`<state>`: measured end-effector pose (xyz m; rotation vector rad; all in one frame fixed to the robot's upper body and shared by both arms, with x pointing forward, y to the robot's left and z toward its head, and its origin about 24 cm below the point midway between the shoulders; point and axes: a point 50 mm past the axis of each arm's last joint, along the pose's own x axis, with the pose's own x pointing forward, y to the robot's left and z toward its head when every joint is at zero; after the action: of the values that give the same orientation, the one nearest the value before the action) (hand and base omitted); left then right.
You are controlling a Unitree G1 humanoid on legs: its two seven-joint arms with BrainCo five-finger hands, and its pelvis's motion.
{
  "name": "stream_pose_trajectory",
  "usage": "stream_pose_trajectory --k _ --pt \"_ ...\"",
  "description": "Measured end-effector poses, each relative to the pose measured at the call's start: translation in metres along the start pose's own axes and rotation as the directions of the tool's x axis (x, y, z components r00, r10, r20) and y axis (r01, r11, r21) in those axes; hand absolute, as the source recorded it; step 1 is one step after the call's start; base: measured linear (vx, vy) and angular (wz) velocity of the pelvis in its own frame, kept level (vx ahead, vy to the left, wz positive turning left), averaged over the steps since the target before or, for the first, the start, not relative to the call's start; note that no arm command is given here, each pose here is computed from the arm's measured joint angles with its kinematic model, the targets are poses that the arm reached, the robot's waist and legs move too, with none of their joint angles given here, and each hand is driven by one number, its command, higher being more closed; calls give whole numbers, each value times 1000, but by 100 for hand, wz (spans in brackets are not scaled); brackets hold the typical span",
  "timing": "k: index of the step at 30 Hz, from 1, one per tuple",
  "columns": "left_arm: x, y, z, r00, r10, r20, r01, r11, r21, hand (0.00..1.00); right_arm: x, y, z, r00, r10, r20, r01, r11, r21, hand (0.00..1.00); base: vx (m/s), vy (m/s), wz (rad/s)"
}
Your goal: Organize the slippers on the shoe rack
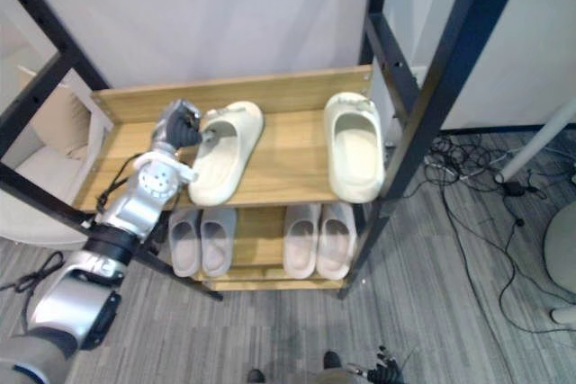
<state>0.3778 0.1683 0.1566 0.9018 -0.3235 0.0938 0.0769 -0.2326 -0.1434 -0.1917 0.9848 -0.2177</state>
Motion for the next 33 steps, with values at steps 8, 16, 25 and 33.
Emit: stream_pose_trajectory --k 8,16,25,33 --pt "1 -9 11 999 -23 23 24 999 -35 100 1 -2 2 1000 -9 0 9 1000 9 0 0 0 0" --pt "3 -20 24 999 -33 36 37 993 -109 100 2 -2 3 1000 -11 -4 11 1000 12 0 0 0 0" --pt "3 -44 65 988 -76 138 103 974 -203 100 3 -2 3 1000 -16 -12 16 999 37 0 0 0 -3" --pt "0 -55 77 983 -96 157 133 960 -248 100 3 -2 3 1000 -18 -14 18 999 41 0 0 0 0"
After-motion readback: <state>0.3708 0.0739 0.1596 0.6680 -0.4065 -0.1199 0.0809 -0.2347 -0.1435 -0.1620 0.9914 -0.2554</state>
